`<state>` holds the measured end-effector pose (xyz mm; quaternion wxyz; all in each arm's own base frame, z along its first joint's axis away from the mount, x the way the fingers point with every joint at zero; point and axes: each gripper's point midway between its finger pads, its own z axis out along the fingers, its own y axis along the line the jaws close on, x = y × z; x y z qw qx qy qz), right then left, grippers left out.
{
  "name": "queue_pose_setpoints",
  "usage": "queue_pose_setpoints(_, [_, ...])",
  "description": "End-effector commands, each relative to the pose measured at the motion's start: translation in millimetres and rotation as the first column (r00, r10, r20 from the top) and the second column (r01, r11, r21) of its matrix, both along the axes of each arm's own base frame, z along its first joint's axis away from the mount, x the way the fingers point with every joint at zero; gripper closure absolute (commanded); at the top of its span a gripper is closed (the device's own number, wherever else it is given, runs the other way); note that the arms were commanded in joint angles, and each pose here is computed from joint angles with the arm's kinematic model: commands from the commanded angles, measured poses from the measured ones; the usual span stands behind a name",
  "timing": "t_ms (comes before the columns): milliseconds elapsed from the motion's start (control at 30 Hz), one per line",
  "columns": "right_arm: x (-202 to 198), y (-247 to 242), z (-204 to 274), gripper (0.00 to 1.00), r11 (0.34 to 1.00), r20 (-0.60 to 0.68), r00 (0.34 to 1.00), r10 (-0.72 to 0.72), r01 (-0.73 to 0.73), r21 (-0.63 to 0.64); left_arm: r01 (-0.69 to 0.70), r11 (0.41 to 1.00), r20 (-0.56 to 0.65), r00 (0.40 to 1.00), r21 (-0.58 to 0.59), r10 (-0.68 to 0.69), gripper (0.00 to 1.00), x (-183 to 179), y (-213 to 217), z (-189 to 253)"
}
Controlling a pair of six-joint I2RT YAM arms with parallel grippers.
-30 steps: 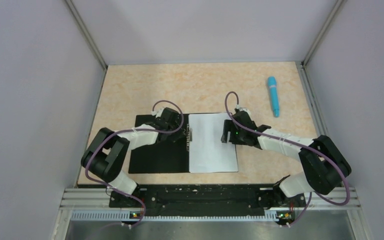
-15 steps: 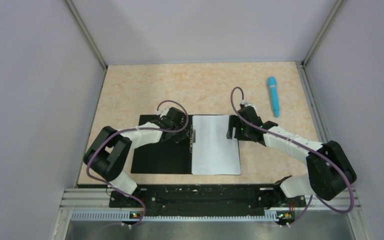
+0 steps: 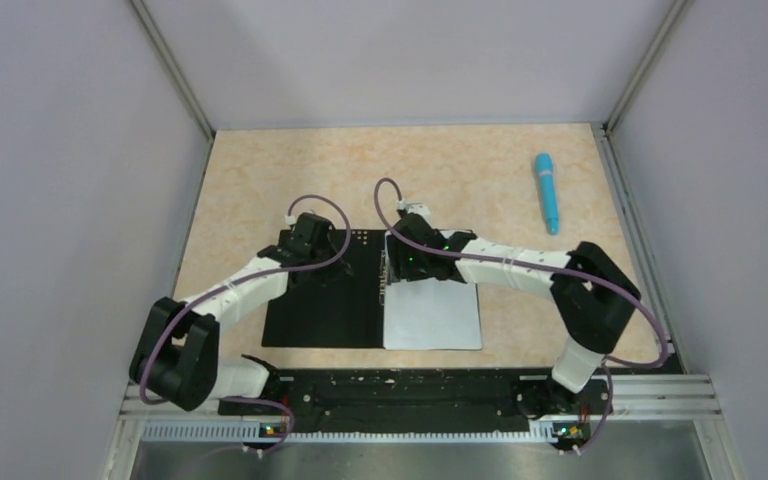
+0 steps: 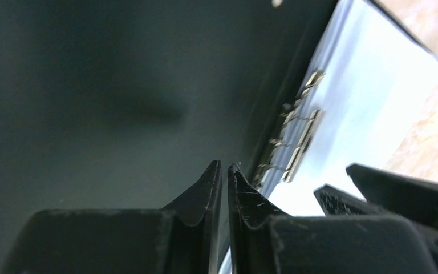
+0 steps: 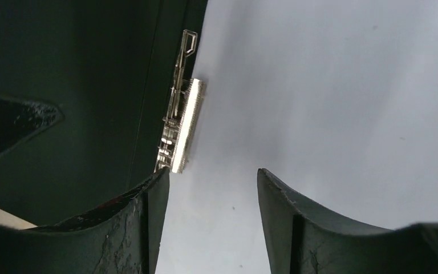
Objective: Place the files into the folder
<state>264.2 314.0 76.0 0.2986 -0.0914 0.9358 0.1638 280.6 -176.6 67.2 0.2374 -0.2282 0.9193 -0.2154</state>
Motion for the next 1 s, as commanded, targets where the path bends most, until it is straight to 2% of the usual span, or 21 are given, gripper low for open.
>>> queue_pose_setpoints(0, [11,30,-5,0.43,1.0,0.001,1.0,-0.009,0.009,0.0,0.059,0.998,-0.02,0.998,0.001,-0.059,0.87,-22,14,-5])
queue_pose_setpoints(333, [15,48,-20,0.62,0.999,-0.027,1.0,0.002,-0.003,-0.032,0.067,0.997,0.006,0.998,-0.021,-0.067,0.9,-27,24,0])
queue_pose_setpoints(800, [10,51,-29,0.8,0.999,-0.054,0.998,0.012,-0.014,-0.038,0.074,0.996,0.001,0.997,-0.044,-0.074,0.93,-24,20,-1])
queue_pose_setpoints(967, [12,49,-28,1.0,0.998,-0.046,0.999,0.022,-0.024,-0.051,0.073,0.995,-0.005,0.997,-0.062,-0.074,0.94,-25,17,-1])
